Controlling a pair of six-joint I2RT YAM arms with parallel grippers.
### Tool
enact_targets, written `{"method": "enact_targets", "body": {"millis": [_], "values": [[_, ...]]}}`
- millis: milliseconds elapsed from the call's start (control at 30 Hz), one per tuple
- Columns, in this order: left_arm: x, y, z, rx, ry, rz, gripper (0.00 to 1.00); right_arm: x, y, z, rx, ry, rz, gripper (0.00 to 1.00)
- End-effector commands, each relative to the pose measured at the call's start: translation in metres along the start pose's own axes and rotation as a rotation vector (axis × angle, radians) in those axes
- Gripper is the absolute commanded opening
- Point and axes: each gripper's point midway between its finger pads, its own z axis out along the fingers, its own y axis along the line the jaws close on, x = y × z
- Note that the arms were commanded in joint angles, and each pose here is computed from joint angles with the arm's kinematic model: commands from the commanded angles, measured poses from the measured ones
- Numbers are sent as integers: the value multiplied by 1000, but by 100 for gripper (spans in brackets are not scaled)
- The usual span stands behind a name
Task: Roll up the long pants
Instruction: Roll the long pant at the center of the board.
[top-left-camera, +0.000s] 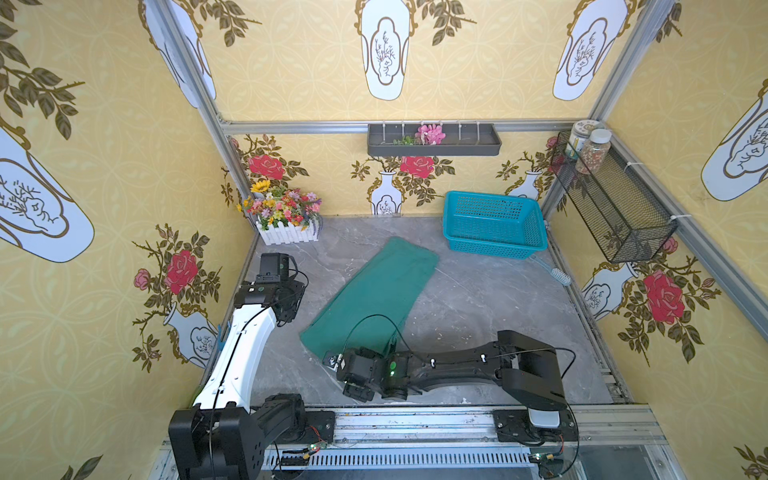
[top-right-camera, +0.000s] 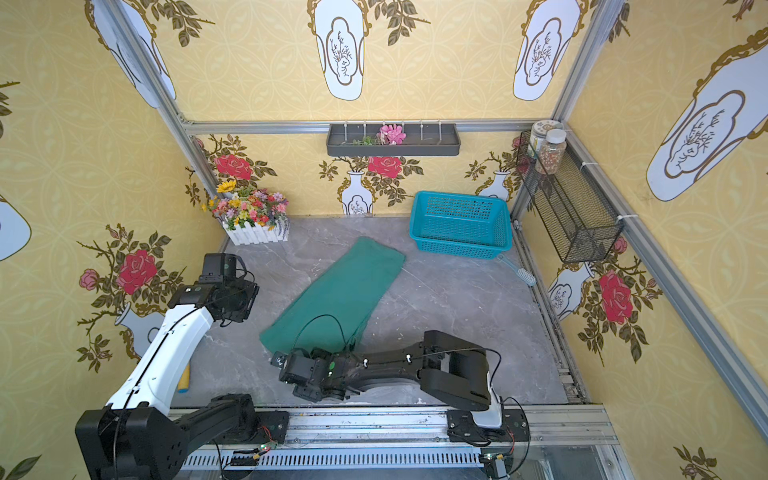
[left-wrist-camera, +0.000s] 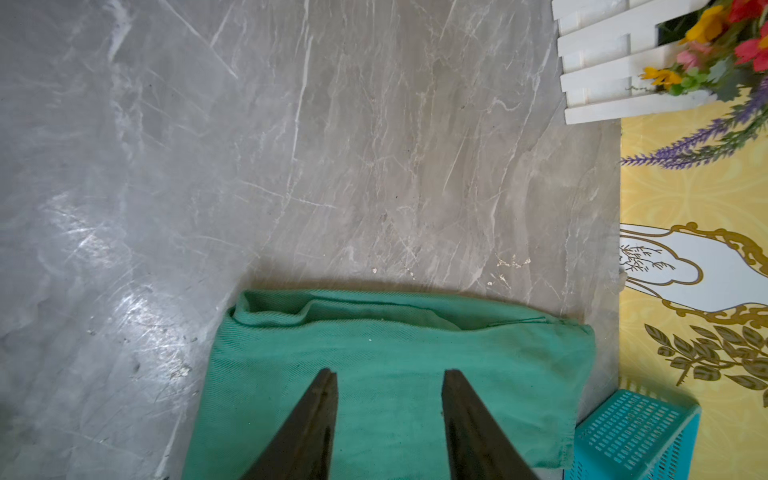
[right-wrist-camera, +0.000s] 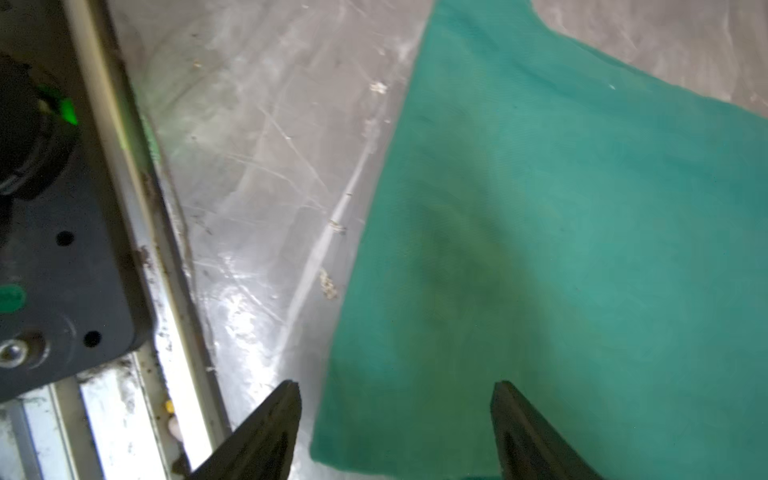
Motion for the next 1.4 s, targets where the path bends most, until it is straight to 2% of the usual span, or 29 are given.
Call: {"method": "enact_targets", "body": {"millis": [0, 300, 433, 700, 800, 867, 967, 1133, 1267, 1367], "values": [[5, 12, -2, -18, 13, -10, 48, -5, 0, 9, 43, 4, -47, 76], [3, 17, -6, -23, 3, -14, 48, 13, 4, 36, 87, 129, -103, 74], [3, 15, -7, -18, 2, -14, 48, 22, -4, 43, 148, 170, -109, 66], [0, 11, -12, -7, -7, -12, 47, 25, -12, 36, 167, 162, -66, 28], [-4, 8, -19, 7, -27, -18, 47, 26, -18, 31, 131, 157, -13, 8], [-6, 4, -24, 25, -35, -13, 47, 27, -21, 28, 83, 150, 34, 1], [-6, 0, -26, 37, -26, 2, 47, 28, -30, 21, -27, 136, 148, 0], [13, 1, -22, 48, 57, 23, 48, 34, -53, 7, -174, 119, 305, 0], [47, 7, -19, 34, 111, 96, 50, 46, -63, -2, -261, 135, 372, 0], [76, 25, -15, -16, 176, 122, 51, 55, -66, -8, -292, 153, 389, 0]]}}
